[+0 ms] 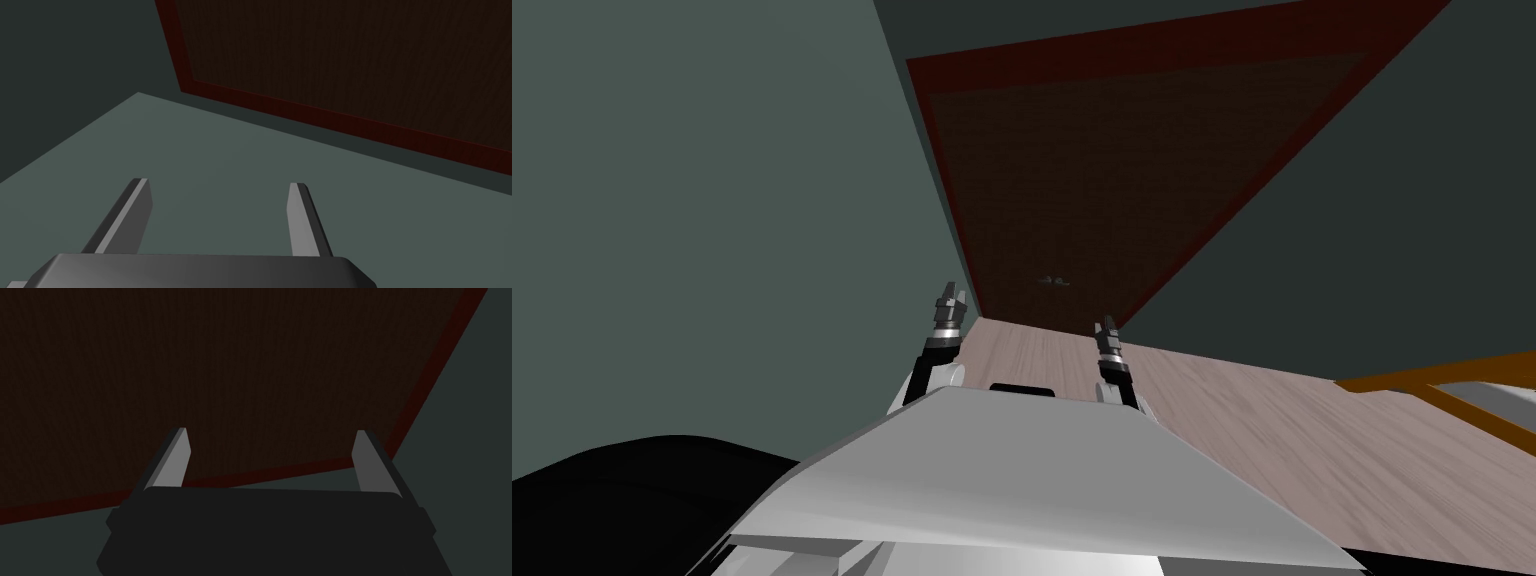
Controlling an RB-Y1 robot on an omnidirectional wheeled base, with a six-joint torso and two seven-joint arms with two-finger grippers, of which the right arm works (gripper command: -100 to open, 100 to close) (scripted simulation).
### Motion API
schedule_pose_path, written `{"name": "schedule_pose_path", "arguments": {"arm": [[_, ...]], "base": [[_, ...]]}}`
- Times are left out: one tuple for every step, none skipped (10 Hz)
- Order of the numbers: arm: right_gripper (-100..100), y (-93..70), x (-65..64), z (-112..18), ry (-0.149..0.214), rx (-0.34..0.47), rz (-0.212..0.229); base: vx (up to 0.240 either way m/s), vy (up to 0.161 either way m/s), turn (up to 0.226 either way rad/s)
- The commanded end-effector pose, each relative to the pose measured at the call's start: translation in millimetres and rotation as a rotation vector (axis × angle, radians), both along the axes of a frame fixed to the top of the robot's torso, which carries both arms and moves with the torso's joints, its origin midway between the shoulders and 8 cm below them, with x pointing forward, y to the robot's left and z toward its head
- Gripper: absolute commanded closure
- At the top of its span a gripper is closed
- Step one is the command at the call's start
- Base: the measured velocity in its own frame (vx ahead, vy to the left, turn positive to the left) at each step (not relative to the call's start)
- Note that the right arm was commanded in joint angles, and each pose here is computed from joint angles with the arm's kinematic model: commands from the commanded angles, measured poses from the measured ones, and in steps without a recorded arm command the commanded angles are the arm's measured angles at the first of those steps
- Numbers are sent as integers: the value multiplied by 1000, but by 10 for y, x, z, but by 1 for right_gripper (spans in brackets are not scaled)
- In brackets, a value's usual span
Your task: Pull the door open
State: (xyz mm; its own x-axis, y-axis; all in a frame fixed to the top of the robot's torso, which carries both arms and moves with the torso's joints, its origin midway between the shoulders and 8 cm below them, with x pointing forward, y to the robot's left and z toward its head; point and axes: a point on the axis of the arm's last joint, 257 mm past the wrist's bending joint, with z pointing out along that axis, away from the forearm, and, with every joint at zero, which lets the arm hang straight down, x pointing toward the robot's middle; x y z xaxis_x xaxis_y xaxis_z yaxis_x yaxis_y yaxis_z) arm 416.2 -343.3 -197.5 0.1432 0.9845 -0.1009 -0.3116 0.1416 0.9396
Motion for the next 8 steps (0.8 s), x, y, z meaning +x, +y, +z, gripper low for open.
{"name": "schedule_pose_path", "arguments": {"arm": [[-100,-15,5,-111,14,5,1],[-100,-36,11,-172,24,7,2],[-100,-57,15,-233,33,10,2],[-100,-78,18,-294,42,13,3],[-100,-100,21,-354,51,16,3],[-100,-121,22,-414,60,19,3],[-100,-143,23,-473,69,22,3],[-100,-165,23,-532,78,25,3]], "base": [[94,14,16],[108,17,15],[103,34,13],[103,45,11],[111,22,12],[104,12,17],[102,14,17],[99,17,11]]}}
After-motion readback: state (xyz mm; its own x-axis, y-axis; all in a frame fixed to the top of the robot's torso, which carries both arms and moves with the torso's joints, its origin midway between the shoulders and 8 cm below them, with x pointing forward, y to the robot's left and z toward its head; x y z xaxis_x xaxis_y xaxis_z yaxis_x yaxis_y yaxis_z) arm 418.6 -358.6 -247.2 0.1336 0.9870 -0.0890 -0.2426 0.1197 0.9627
